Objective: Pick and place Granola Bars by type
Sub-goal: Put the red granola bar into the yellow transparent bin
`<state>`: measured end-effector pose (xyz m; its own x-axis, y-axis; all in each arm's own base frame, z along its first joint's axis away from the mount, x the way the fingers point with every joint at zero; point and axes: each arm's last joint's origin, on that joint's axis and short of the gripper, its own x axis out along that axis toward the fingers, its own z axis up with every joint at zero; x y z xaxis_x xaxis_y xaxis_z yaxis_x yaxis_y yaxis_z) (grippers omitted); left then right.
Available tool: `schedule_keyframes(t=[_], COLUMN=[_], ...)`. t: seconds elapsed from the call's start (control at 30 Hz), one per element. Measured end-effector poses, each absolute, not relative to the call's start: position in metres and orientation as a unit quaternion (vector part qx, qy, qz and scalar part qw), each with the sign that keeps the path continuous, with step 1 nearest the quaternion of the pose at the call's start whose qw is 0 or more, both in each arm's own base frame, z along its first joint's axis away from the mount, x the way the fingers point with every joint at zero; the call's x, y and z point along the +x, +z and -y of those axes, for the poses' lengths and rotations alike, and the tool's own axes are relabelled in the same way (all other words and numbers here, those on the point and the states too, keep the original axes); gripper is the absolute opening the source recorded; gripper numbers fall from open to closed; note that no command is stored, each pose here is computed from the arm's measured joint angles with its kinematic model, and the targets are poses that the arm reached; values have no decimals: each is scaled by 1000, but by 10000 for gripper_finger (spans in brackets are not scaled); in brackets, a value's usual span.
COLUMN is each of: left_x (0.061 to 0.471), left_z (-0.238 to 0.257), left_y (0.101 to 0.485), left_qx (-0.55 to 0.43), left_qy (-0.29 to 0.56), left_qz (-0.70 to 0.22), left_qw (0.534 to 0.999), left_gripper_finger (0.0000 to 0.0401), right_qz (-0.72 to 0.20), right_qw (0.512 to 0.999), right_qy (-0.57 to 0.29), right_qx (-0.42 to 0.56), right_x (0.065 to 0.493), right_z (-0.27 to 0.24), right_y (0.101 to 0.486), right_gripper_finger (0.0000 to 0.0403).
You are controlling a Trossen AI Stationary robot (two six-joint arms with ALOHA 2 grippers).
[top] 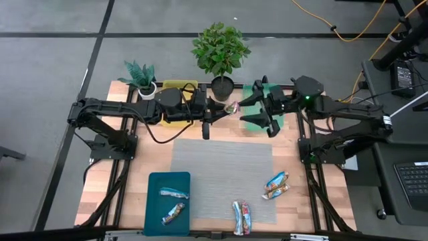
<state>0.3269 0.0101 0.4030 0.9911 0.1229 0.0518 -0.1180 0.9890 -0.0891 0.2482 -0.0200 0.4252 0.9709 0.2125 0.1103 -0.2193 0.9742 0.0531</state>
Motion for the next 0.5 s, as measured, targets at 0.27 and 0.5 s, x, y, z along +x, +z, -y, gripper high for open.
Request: schedule_keyframes(t=[0.27, 0.5], left_x=[325, 290], left_z=[-9, -11], left_y=[404, 416], left_qx=[-48, -43], left_qy=[59, 104], left_qz=[26, -22], left_qw=[997, 993], left_gripper_finger=[54, 54], right_qz=[-38, -116], right_qw=[999, 991], right_qy=[6, -46], right_qx=[29, 57], right_x=[216, 182], right_z=[22, 21], right_y=[419, 412], right_gripper_finger=[246, 221])
